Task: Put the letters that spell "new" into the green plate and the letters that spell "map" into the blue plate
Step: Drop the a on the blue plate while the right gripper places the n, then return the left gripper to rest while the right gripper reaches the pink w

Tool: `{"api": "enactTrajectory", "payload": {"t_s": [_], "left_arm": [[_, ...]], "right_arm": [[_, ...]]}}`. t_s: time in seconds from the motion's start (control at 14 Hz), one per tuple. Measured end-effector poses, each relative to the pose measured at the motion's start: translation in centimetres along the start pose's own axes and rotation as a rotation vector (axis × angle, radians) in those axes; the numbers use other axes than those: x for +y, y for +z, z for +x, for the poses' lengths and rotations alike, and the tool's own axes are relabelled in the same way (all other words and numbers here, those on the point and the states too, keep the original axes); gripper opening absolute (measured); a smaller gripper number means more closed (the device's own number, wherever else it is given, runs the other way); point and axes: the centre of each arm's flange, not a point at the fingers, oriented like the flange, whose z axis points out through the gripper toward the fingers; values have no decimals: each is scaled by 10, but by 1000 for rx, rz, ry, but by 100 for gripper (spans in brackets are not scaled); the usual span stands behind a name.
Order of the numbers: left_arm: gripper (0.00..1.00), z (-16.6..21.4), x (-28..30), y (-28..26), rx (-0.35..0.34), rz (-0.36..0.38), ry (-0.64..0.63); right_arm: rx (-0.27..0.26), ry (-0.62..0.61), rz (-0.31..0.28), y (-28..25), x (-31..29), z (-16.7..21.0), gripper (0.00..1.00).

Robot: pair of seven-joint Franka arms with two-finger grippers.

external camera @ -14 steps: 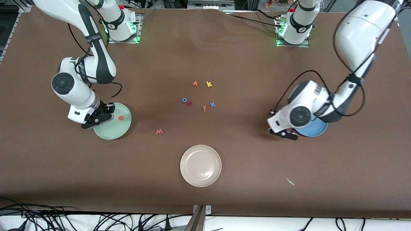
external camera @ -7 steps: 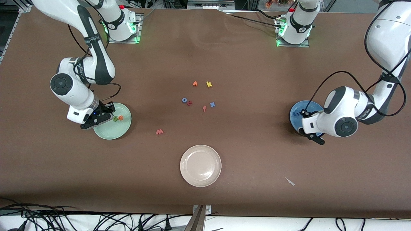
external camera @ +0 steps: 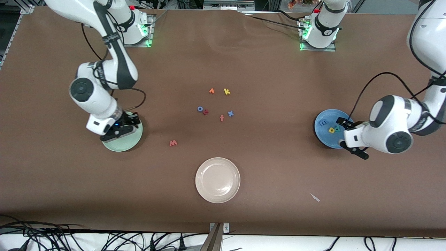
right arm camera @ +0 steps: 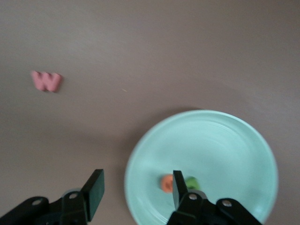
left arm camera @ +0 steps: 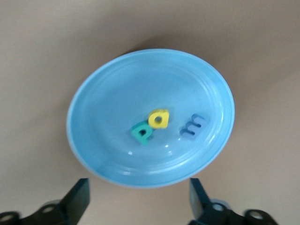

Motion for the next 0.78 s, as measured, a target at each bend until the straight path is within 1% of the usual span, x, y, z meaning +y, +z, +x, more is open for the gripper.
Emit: {"api": "enactTrajectory", "payload": {"t_s": [0.07, 0.14, 0.21, 0.29, 0.43, 0.57, 0.78], "left_arm": [[100, -4, -4, -12, -1, 0, -12], [100, -7, -7, -21, -1, 1, -20], [100, -9, -8, -28, 0, 3, -25], [100, -10, -9, -33, -1, 2, -33], [100, -14, -10, -43, -3, -10, -73], [100, -17, -9, -54, 13, -19, -107], [100, -32, 5, -93, 61, 3, -150]], "right_arm": [[8, 9, 7, 4, -19, 11, 68], [17, 6, 11, 9, -34, 23, 73], [27, -1, 15, 16, -47, 37, 74], [36, -10, 16, 22, -54, 49, 78], [57, -26, 18, 30, -65, 69, 93], [69, -39, 26, 39, -75, 83, 95], [85, -44, 36, 56, -89, 91, 95]]}}
